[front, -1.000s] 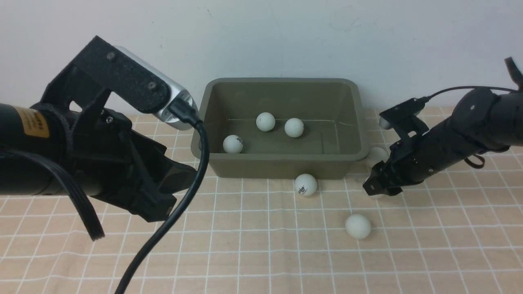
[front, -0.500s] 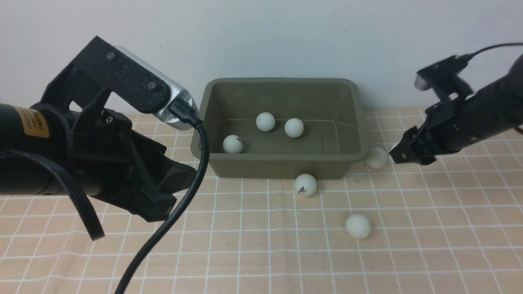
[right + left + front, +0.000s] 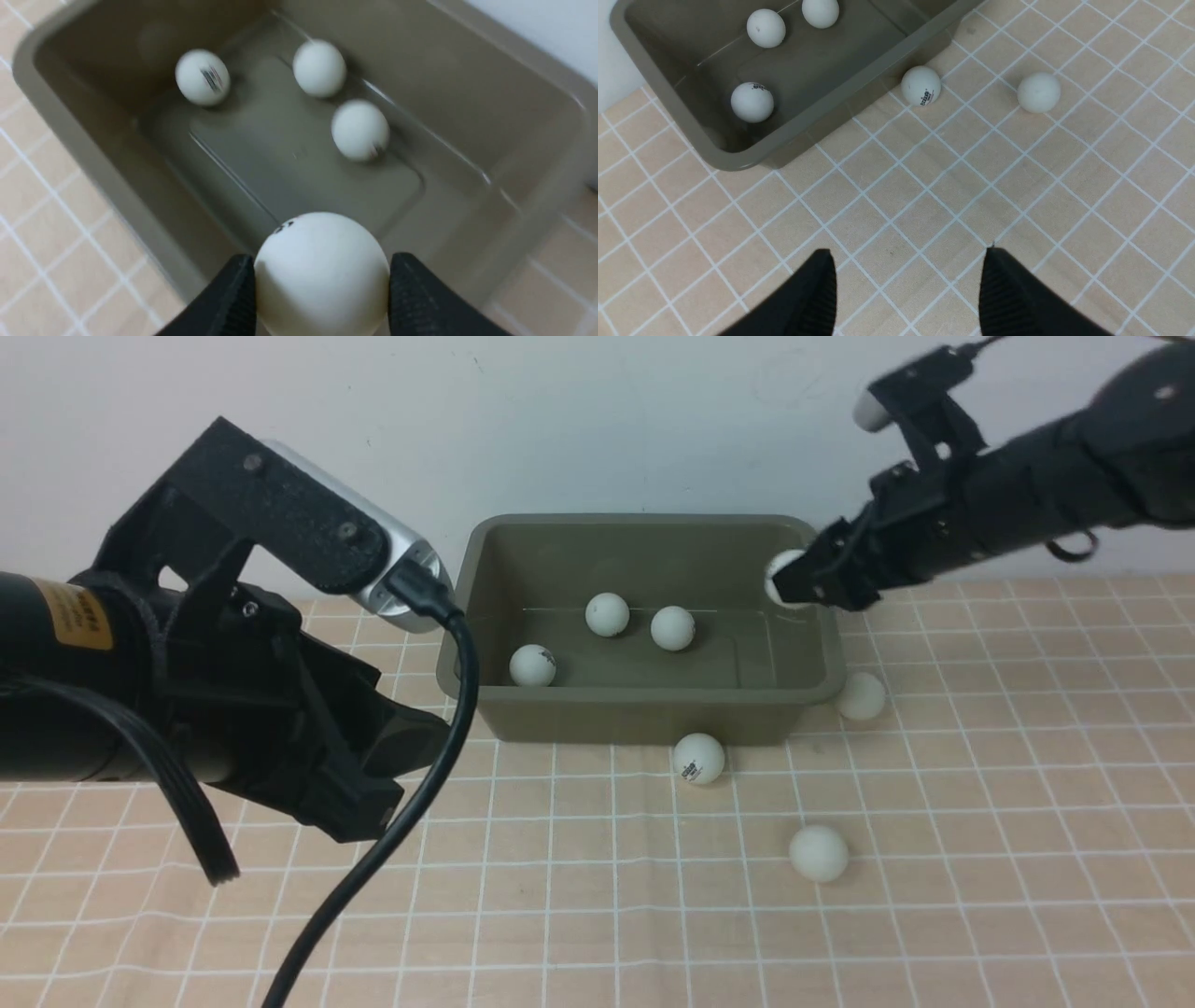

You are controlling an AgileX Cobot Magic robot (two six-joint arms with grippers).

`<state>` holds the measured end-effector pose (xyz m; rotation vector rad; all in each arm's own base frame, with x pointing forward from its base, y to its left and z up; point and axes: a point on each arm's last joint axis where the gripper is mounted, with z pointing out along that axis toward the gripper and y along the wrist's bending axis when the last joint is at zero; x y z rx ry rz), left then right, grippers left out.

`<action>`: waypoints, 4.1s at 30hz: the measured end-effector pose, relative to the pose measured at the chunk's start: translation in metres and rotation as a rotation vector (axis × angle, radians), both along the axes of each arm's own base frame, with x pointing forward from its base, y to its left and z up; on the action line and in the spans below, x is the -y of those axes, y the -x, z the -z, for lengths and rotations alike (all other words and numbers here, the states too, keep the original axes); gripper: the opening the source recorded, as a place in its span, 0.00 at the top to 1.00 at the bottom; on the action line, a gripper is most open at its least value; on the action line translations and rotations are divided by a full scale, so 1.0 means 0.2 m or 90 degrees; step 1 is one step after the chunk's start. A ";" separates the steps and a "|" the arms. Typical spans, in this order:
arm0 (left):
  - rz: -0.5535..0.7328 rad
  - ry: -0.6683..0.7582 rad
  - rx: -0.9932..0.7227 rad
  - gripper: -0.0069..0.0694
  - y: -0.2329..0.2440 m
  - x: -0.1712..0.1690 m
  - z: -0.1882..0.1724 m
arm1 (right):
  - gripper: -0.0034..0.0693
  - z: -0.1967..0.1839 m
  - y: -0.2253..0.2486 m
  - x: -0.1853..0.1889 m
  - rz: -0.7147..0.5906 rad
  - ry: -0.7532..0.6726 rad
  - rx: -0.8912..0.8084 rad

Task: Put the table tennis balls into the box on the light coffee tablecloth.
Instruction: 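Release the ping pong ball into the bin and lift the gripper away, then reach for and grasp a ping pong ball on the table, then release the ping pong ball into the bin and lift the gripper away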

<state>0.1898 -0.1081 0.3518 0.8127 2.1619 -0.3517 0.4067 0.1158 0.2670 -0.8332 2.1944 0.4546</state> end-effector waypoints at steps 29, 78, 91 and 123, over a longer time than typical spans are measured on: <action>0.000 0.000 0.000 0.46 0.00 0.00 0.00 | 0.23 -0.62 0.24 0.11 0.109 0.047 0.109; -0.013 0.018 0.039 0.46 -0.02 0.00 -0.02 | 0.23 0.50 0.50 -0.07 0.140 0.125 -0.179; -0.013 0.018 0.039 0.46 -0.02 0.00 -0.02 | 0.23 0.58 0.43 -0.11 0.128 0.138 -0.224; -0.014 0.020 0.042 0.46 -0.02 0.00 -0.03 | 0.47 -0.02 0.42 0.05 0.163 0.071 -0.064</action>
